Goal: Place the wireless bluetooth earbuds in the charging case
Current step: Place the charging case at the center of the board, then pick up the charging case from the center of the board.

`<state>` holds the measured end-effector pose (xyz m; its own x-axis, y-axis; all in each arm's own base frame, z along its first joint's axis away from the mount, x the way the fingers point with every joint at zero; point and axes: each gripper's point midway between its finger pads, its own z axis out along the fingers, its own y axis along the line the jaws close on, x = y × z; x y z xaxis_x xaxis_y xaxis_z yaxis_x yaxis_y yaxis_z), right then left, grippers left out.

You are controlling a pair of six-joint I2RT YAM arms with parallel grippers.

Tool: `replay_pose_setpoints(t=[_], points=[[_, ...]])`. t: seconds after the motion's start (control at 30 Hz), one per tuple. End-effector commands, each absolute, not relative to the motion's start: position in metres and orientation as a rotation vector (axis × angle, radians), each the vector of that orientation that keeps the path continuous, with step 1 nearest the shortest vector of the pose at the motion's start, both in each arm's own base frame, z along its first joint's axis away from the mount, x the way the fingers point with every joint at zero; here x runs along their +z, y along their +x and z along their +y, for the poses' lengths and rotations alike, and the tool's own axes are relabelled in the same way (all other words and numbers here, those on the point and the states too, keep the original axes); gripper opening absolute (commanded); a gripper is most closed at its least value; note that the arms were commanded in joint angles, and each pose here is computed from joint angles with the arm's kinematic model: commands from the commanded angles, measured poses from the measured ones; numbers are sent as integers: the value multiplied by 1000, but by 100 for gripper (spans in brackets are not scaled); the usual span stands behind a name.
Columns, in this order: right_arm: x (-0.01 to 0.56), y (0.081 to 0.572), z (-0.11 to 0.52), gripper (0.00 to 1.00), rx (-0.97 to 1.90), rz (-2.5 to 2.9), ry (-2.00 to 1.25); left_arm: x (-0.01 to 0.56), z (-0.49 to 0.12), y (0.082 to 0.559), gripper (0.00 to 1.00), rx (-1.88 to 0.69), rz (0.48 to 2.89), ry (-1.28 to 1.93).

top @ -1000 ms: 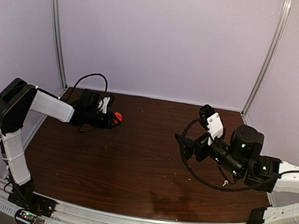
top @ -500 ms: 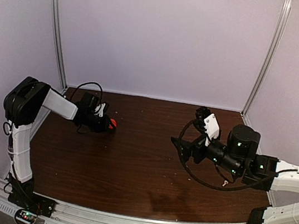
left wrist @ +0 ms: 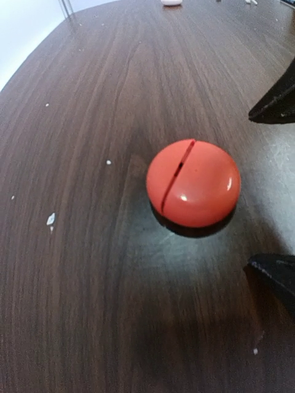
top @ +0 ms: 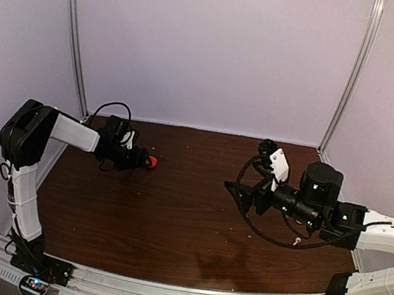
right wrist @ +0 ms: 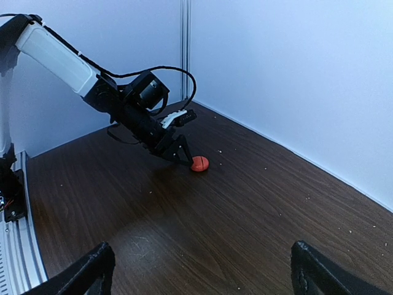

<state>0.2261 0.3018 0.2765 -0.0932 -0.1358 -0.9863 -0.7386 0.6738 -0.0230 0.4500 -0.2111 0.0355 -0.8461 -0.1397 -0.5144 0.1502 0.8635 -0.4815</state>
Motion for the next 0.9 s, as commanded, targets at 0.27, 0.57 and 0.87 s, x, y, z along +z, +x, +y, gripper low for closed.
replay_pose_setpoints(t=[0.27,0.57,0.87], points=[[278,281,264,100,576,1767,-556,137,-166,424,98,-517,2274,-29],[218,353,179,99,363,2044,-317,244,-135,385,98,-557,1871,-100],[146,404,98,95,256,2282,-63,259,-155,364,98,-667,1781,62]])
